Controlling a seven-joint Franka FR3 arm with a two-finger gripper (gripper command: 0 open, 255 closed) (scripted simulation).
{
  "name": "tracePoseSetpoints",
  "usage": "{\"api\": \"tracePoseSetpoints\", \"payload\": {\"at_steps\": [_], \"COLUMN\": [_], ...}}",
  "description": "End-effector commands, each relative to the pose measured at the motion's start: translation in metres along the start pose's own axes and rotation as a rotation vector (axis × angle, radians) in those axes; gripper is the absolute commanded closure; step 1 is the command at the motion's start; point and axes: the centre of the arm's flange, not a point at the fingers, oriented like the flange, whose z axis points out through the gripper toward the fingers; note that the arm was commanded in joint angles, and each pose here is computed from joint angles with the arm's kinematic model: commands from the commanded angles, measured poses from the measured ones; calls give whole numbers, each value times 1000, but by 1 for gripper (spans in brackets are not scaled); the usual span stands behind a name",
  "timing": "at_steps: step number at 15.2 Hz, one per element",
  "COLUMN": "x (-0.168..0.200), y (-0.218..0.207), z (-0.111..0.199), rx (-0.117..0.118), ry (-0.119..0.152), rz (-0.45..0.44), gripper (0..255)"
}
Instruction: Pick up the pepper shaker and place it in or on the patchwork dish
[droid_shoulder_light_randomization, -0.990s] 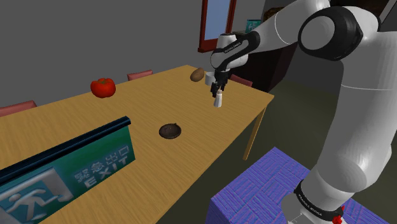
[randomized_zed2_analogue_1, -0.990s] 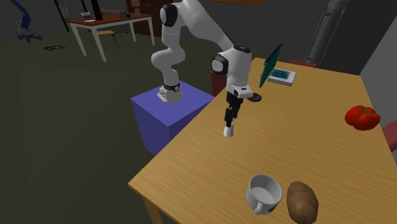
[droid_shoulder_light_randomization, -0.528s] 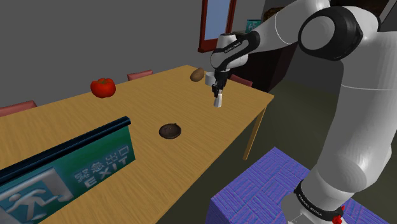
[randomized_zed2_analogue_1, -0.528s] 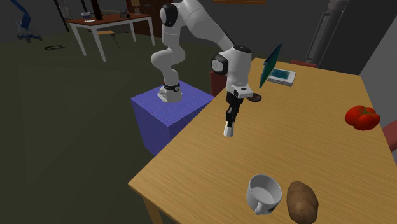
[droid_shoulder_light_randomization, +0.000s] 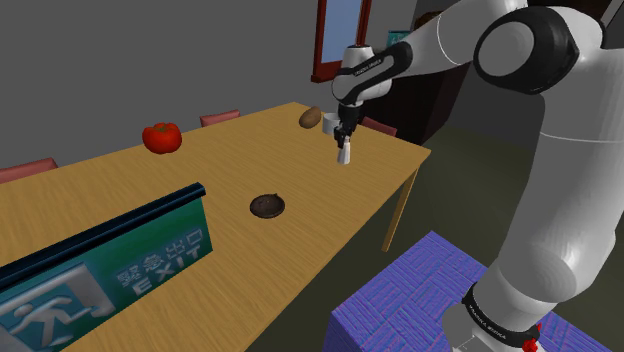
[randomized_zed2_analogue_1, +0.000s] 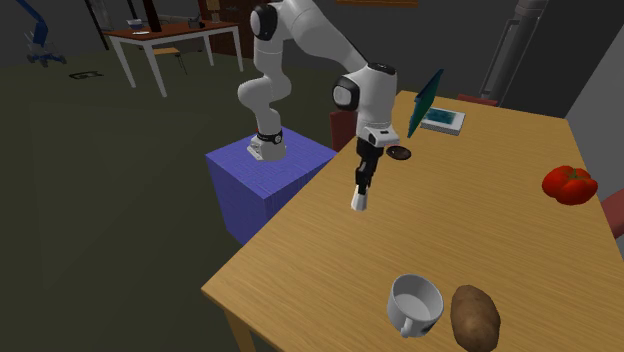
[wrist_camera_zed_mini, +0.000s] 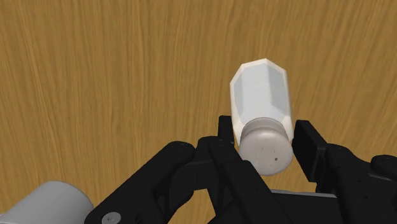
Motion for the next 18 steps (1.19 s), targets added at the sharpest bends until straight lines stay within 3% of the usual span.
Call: {"api": "tracePoseSetpoints", "payload": {"at_steps": [1, 15, 18], "x": [1, 4, 7], "y": [1, 9, -30], "z": [-11, -80, -88], "rx": [0, 0, 0], "ry": [0, 0, 0], "rz": [0, 0, 0], "gripper": [255, 255, 255]}}
